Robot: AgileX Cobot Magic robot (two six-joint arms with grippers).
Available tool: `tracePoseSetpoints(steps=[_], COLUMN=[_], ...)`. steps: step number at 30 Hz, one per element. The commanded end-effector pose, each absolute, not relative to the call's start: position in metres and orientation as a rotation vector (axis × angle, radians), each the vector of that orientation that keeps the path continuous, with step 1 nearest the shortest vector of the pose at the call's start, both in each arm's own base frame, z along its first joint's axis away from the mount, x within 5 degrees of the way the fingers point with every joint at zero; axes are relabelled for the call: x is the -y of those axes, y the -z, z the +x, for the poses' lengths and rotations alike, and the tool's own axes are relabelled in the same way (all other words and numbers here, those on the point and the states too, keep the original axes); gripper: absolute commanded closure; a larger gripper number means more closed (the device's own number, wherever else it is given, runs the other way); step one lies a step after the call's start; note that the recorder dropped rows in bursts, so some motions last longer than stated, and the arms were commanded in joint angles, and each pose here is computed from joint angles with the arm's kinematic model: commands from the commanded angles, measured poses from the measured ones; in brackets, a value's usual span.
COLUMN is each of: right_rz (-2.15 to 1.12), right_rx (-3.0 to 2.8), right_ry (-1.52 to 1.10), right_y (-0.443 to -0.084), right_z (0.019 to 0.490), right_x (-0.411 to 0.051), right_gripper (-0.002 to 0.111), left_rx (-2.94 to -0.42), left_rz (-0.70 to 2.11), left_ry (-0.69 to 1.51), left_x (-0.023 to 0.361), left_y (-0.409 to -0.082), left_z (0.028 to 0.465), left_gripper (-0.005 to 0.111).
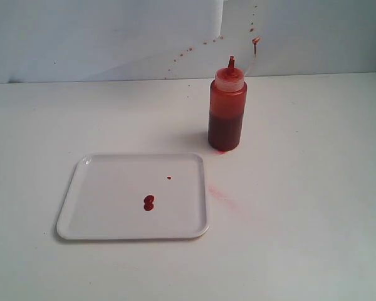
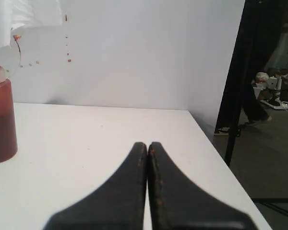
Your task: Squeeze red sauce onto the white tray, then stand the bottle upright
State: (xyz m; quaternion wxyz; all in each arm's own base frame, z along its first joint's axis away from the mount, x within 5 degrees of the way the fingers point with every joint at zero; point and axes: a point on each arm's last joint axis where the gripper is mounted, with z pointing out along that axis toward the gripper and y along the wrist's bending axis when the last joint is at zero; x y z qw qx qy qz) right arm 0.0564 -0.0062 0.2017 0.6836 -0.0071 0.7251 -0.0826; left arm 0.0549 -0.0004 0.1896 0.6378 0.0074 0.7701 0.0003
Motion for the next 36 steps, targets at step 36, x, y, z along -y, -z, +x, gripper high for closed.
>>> tracePoseSetpoints(steps=[36], right_rz=[0.081], right_rx=[-1.810], right_ry=[0.086], right_y=[-0.184], right_z=[0.054], right_x=[0.006], right_gripper=[0.108], left_rx=[-1.749], left_rz=[0.015], left_ry=[-0.002], left_x=[0.000], left_y=[-0.189], left_z=[0.055], left_gripper=[0.105])
